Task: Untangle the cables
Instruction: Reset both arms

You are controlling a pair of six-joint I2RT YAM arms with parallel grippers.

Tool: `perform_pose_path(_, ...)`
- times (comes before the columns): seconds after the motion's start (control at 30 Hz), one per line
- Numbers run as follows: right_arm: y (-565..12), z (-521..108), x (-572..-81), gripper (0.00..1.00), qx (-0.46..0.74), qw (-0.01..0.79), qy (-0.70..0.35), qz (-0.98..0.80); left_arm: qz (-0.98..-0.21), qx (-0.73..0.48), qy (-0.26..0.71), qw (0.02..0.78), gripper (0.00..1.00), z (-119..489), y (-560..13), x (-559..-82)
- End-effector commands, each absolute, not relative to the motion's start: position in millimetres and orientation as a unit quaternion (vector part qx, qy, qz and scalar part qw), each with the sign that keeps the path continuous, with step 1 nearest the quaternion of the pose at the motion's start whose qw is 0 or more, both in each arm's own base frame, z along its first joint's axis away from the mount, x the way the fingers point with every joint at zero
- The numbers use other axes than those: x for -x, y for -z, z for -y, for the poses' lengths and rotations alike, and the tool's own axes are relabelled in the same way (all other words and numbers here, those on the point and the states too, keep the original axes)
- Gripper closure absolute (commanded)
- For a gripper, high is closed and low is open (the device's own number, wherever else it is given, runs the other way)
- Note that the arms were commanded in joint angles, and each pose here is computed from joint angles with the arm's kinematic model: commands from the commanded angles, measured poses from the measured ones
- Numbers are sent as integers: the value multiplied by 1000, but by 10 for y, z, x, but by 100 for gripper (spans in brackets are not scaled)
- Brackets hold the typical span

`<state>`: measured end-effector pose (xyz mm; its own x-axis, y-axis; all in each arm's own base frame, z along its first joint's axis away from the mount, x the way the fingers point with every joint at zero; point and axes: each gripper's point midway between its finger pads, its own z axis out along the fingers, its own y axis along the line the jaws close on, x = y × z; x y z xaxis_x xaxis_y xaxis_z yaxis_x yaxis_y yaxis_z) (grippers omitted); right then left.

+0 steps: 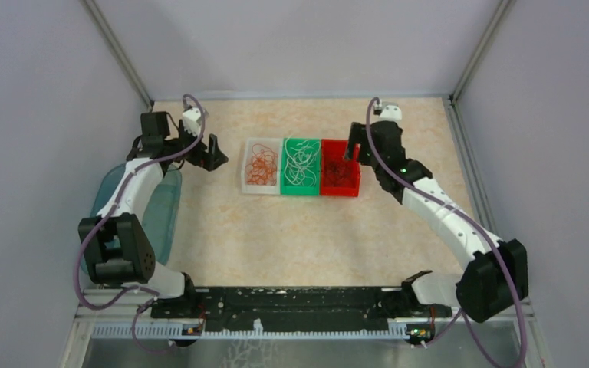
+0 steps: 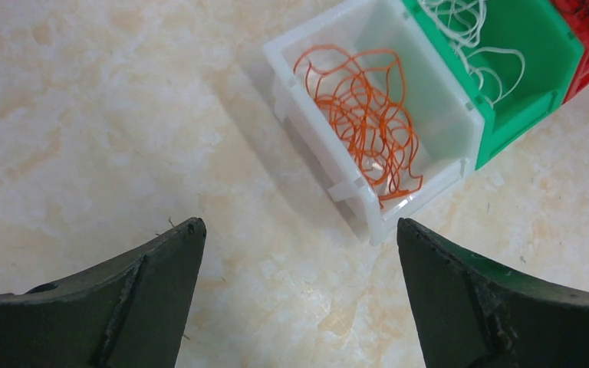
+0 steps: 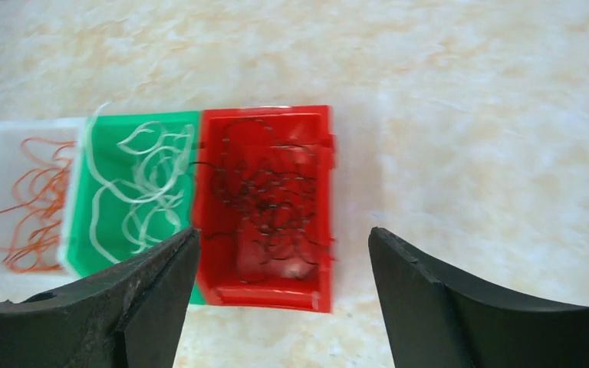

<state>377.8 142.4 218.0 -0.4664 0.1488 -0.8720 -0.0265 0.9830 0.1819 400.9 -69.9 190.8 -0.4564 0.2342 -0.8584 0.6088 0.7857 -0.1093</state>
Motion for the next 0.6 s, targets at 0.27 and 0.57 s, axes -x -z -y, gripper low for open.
perform_pose_path(0.27, -1633, 258, -3255, 2, -273, 586, 39, -762, -859, -159, 177, 453, 0, 511, -917, -4124)
perform_pose_path(0.57, -1358, 758, -3033, 1, -292, 644, 161, -689, -820, -109, 188, 530, 0, 546, -697, -4078)
